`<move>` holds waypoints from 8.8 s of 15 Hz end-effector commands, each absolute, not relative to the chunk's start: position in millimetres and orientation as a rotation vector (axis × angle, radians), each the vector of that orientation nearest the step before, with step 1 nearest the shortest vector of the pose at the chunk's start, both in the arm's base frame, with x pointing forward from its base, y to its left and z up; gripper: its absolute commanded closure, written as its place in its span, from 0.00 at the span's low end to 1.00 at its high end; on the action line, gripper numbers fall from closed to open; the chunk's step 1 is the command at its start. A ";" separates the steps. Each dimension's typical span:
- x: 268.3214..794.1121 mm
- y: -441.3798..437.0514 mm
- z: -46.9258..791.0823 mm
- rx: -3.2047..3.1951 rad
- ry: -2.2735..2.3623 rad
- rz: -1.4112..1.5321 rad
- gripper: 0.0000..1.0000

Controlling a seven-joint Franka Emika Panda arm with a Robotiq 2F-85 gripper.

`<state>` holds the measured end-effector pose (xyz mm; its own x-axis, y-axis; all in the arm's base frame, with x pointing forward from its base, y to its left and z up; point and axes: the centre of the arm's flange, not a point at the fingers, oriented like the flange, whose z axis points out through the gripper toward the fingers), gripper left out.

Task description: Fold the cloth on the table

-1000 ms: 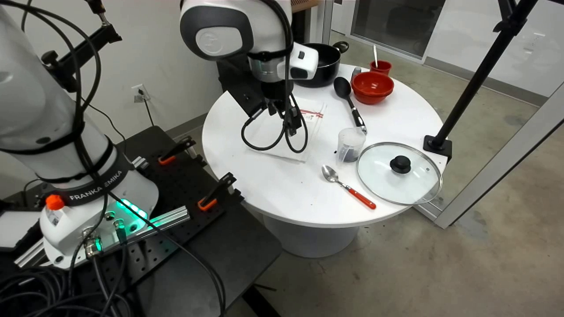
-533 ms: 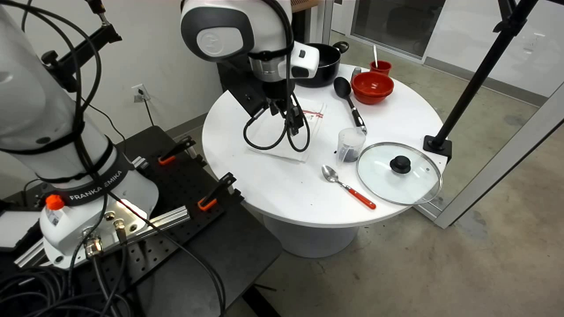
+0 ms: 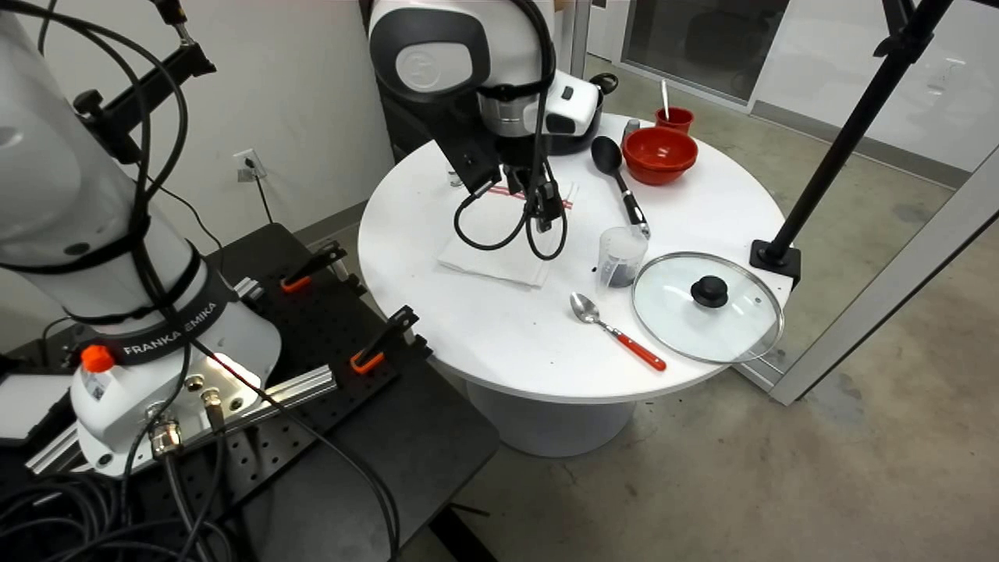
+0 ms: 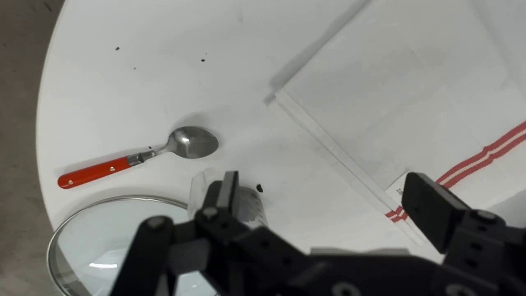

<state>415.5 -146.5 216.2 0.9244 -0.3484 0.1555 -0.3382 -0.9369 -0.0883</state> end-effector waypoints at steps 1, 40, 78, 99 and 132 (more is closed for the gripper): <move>449.2 -168.0 204.0 -2.941 0.588 -0.155 0.00; 492.3 -169.6 70.4 -2.964 0.277 -0.134 0.00; 466.1 -166.4 41.7 -2.968 0.310 -0.110 0.92; 448.9 -155.1 175.1 -2.938 0.374 -0.137 0.98; 538.5 -49.4 216.4 -2.970 0.618 -0.484 0.98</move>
<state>522.9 -62.0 226.5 0.8756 -0.3986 0.2729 -0.3612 -0.9153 -0.1781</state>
